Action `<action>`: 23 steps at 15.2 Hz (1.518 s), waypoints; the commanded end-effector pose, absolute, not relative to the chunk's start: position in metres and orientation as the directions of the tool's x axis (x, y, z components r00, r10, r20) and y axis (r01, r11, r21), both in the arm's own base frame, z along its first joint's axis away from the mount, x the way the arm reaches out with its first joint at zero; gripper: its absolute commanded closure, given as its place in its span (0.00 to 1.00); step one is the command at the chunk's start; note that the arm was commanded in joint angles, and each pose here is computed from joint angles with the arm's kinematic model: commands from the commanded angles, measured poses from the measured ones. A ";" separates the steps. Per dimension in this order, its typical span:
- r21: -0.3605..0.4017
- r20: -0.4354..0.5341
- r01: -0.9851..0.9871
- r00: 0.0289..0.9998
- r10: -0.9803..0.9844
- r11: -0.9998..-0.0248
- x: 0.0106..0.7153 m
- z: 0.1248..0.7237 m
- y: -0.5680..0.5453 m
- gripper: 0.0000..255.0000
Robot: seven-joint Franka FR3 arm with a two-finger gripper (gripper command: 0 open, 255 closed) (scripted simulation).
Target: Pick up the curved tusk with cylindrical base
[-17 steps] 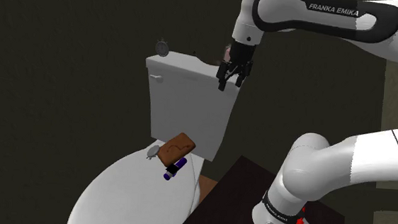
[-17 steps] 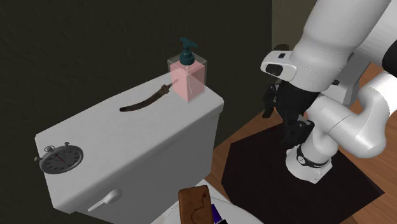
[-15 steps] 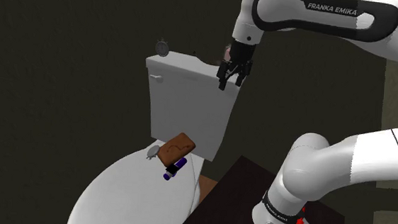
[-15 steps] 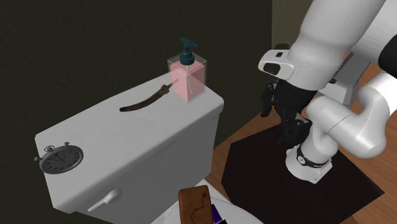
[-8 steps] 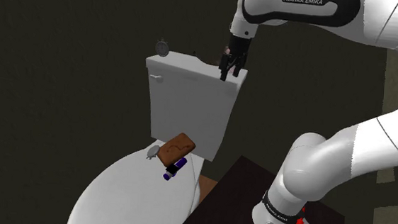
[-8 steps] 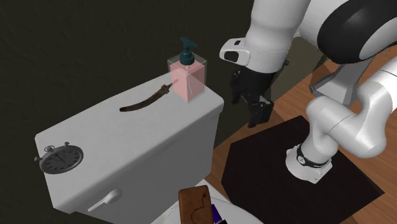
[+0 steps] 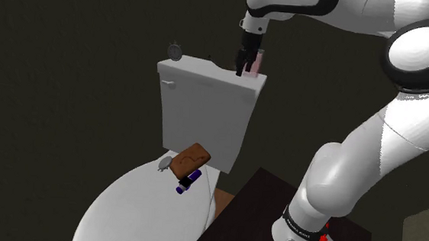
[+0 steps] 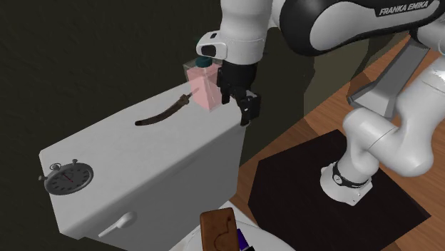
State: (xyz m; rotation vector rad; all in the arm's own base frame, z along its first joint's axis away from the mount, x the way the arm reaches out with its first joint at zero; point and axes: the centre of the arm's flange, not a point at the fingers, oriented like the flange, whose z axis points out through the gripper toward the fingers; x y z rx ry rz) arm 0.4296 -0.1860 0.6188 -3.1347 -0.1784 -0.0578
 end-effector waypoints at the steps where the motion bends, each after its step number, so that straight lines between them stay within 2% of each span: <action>1: 0.005 0.030 0.160 0.987 0.160 -0.987 0.449 0.621 -0.205 0.00; 13: 0.016 -0.006 0.408 0.913 0.408 -0.913 0.583 0.630 -0.293 0.00; 23: 0.016 -0.007 0.411 0.912 0.410 -0.912 0.585 0.590 -0.294 0.00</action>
